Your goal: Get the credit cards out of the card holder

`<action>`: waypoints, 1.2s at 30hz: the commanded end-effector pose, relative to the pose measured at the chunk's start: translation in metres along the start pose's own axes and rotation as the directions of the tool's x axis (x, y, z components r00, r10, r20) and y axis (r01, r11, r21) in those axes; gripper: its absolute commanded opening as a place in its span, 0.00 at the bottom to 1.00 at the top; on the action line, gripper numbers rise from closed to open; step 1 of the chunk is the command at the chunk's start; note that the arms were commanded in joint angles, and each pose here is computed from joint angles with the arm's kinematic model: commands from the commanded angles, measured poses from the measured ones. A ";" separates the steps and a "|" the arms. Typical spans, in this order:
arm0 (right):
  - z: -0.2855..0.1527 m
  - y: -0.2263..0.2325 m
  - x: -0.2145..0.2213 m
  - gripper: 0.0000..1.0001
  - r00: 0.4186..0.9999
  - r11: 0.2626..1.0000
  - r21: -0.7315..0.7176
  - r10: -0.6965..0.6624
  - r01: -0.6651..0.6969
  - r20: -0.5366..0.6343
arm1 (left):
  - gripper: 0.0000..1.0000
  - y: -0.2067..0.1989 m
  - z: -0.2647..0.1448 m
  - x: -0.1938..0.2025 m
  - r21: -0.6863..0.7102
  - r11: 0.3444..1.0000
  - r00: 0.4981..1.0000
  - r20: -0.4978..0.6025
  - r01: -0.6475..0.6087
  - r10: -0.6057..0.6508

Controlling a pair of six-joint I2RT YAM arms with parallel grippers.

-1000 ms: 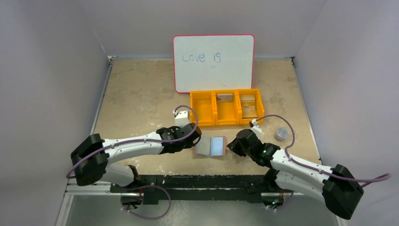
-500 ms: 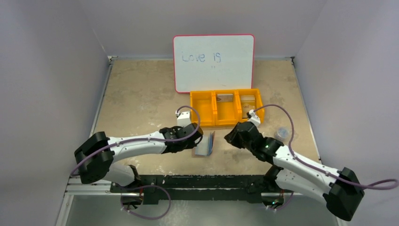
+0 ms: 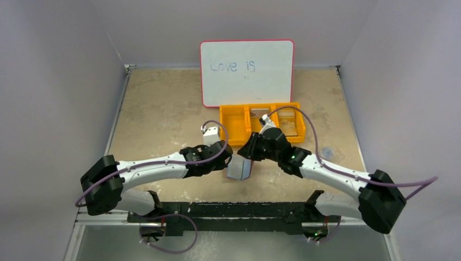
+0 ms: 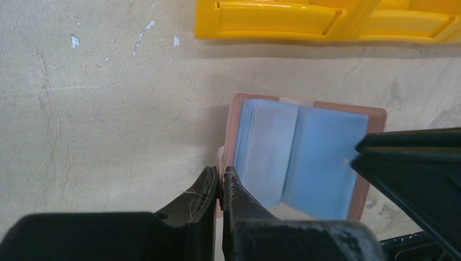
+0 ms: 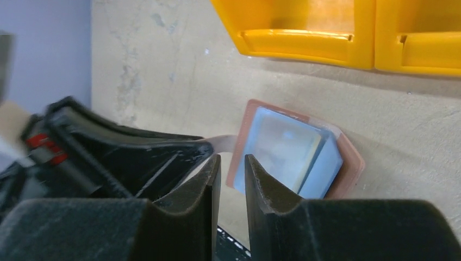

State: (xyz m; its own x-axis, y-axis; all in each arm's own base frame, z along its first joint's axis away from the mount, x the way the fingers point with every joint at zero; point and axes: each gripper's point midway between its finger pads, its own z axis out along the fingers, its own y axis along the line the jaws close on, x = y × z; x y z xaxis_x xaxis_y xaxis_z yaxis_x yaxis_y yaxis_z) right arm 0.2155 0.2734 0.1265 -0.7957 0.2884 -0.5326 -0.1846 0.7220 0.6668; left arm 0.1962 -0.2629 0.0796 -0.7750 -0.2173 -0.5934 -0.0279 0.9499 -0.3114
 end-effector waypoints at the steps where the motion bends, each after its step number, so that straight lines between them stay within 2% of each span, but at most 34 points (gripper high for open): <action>1: 0.014 -0.001 0.008 0.26 0.997 0.999 0.001 -0.046 0.046 -0.065 | 0.00 -0.022 -0.014 -0.021 0.081 0.995 0.997 0.049 0.050 -0.054; 6: 0.030 -0.021 0.043 0.35 0.971 0.994 0.025 -0.099 0.107 -0.218 | 0.00 -0.019 -0.013 -0.019 0.079 0.996 0.998 0.046 0.050 -0.053; 9: 0.031 -0.024 0.050 0.49 0.963 0.987 0.021 -0.149 0.158 -0.224 | 0.00 -0.015 -0.011 -0.015 0.072 0.996 0.998 0.040 0.054 -0.057; 10: 0.031 -0.025 0.050 0.50 0.961 0.985 0.022 -0.161 0.170 -0.225 | 0.00 -0.013 -0.010 -0.014 0.067 0.996 0.998 0.038 0.055 -0.057; 16: 0.041 -0.050 0.063 0.54 0.935 0.956 0.132 -0.220 0.264 -0.279 | 0.00 -0.010 -0.005 -0.007 0.070 0.995 0.996 0.028 0.078 -0.080; 19: 0.044 -0.060 0.068 0.61 0.926 0.929 0.201 -0.247 0.310 -0.284 | 0.00 -0.007 -0.003 -0.004 0.067 0.994 0.995 0.026 0.092 -0.094; 23: 0.050 -0.054 0.072 0.63 0.927 0.933 0.189 -0.246 0.305 -0.282 | 0.00 -0.007 -0.002 -0.003 0.075 0.991 0.994 0.027 0.108 -0.110; 27: 0.050 -0.061 0.069 0.59 0.940 0.918 0.270 -0.222 0.291 -0.258 | 0.00 -0.005 -0.002 -0.002 0.071 0.992 0.994 0.027 0.108 -0.110; 31: 0.048 -0.086 0.066 0.46 0.942 0.849 0.425 -0.219 0.313 -0.256 | 0.00 -0.001 -0.001 -0.001 0.057 0.993 0.994 0.028 0.106 -0.108; 36: 0.044 -0.089 0.063 0.30 0.950 0.845 0.444 -0.212 0.296 -0.231 | 0.00 0.010 0.002 0.002 0.021 0.994 0.994 0.038 0.107 -0.107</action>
State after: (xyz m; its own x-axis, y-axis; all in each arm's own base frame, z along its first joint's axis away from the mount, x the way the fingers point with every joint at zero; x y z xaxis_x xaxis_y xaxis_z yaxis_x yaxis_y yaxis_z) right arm 0.2081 0.2878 0.0240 -0.8492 -0.0222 -0.5277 -0.2111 0.9300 0.3007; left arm 0.1875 -0.2528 0.0625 -0.7808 -0.2649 -0.5658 -0.0720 0.9378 -0.3397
